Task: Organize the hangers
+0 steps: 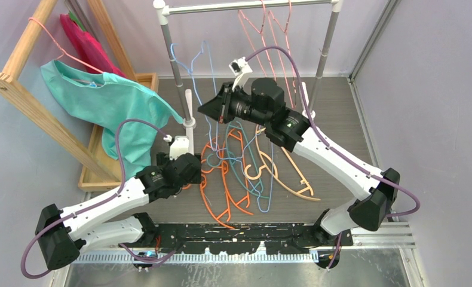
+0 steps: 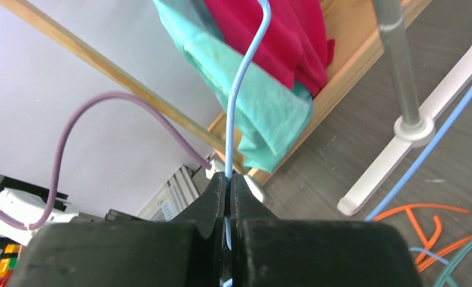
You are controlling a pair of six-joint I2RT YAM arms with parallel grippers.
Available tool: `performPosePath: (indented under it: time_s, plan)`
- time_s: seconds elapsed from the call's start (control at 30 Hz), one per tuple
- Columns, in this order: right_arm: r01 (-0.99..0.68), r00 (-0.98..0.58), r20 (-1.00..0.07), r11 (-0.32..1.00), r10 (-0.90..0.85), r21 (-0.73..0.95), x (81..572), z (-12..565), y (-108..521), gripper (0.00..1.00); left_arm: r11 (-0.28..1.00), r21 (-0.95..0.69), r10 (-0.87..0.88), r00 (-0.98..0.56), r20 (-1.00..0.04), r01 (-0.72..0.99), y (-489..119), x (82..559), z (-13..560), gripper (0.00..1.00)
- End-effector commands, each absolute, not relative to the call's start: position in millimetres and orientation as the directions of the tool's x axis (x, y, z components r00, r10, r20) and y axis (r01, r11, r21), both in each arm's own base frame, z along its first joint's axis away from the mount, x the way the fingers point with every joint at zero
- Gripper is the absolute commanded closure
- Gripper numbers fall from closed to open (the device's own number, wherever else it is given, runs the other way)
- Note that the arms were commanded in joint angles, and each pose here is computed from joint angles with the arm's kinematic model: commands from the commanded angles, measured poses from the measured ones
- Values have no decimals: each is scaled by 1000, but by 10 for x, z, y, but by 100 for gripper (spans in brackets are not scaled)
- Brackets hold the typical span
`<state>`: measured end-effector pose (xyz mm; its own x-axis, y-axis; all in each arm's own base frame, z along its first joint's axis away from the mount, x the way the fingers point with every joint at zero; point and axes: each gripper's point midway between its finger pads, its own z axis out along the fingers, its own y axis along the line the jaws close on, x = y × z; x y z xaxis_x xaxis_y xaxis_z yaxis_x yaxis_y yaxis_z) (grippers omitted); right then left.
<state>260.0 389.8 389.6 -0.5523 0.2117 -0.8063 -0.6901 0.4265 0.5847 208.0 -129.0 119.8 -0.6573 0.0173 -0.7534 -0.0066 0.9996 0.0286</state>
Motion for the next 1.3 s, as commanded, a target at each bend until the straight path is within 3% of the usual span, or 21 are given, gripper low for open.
performPosePath:
  time_s: [0.0, 0.37, 0.8, 1.07, 1.27]
  plan:
    - [-792, -389, -861, 358, 328, 494, 2668, 4636, 3806, 99, 999, 17, -14, -625, -781, -43, -1225, 2107, 1257, 2]
    - [-824, -244, -856, 368, 455, 431, 3093, 5131, 3522, 99, 998, 49, 8, -625, -781, -48, -1209, 2132, 1245, 2]
    - [-686, -265, -753, 431, 602, 586, 3779, 4917, 3059, 99, 997, 56, 7, -631, -776, -58, -1145, 2087, 1232, 2]
    - [-599, -289, -710, 457, 642, 657, 3880, 4709, 2821, 99, 996, 63, 10, -636, -772, -62, -1132, 2080, 1212, 2]
    - [-540, -220, -691, 504, 689, 674, 3778, 4710, 2478, 99, 997, 56, 6, -642, -767, -58, -1154, 2076, 1181, 2]
